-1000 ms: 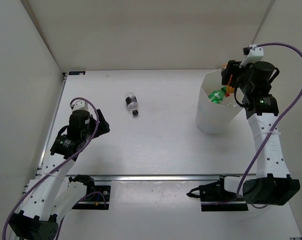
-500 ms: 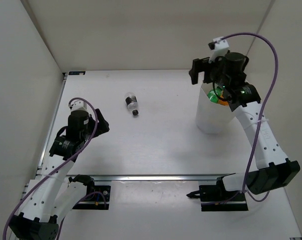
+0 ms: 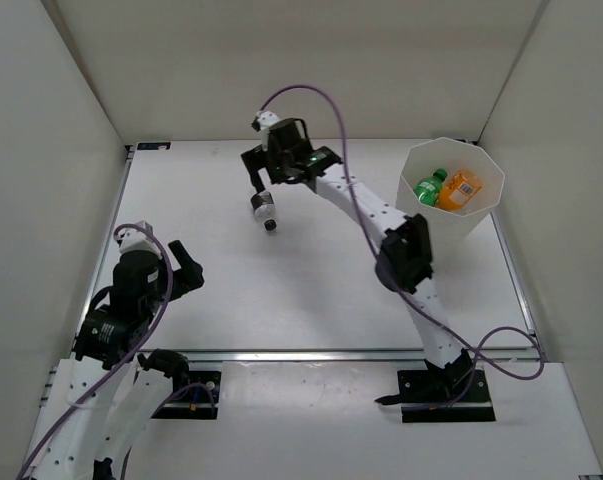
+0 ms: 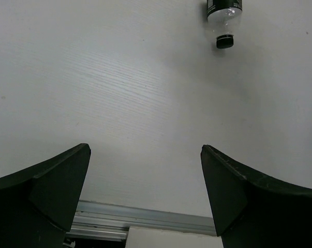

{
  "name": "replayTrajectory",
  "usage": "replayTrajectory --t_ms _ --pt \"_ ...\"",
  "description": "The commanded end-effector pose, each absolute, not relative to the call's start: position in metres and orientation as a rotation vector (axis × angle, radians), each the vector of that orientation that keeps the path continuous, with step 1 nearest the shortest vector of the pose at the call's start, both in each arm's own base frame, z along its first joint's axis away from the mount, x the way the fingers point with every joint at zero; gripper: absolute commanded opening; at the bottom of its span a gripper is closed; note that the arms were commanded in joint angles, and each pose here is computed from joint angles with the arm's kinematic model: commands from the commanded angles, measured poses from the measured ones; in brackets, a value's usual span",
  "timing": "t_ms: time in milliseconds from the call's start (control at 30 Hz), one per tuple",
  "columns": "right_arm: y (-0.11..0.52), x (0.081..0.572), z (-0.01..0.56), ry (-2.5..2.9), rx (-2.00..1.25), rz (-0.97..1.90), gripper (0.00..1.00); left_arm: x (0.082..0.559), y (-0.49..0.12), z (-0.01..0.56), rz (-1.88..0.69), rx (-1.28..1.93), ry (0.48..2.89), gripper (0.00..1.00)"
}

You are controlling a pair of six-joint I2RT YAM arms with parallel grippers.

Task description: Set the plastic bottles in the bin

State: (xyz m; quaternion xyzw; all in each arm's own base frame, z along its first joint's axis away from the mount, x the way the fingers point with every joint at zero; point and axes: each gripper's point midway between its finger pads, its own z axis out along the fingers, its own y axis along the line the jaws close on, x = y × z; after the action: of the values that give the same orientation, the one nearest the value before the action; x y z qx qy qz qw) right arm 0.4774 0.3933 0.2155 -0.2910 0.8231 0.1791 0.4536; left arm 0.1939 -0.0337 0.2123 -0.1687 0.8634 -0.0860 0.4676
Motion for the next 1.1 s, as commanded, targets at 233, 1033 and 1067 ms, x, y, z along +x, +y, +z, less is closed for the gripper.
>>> replayTrajectory --t_ms 233,1033,1067 --pt "0.435 0.505 0.128 2.181 -0.542 0.397 0.99 0.171 -0.042 0.196 -0.267 -0.427 2.192 0.98" --pt "0.410 0.504 0.216 2.084 -0.469 0.331 0.11 0.185 -0.044 0.188 -0.226 -0.406 2.227 0.99" --pt "0.406 0.500 0.239 2.057 -0.476 0.368 0.08 0.187 -0.043 0.185 -0.212 -0.401 2.239 0.98"
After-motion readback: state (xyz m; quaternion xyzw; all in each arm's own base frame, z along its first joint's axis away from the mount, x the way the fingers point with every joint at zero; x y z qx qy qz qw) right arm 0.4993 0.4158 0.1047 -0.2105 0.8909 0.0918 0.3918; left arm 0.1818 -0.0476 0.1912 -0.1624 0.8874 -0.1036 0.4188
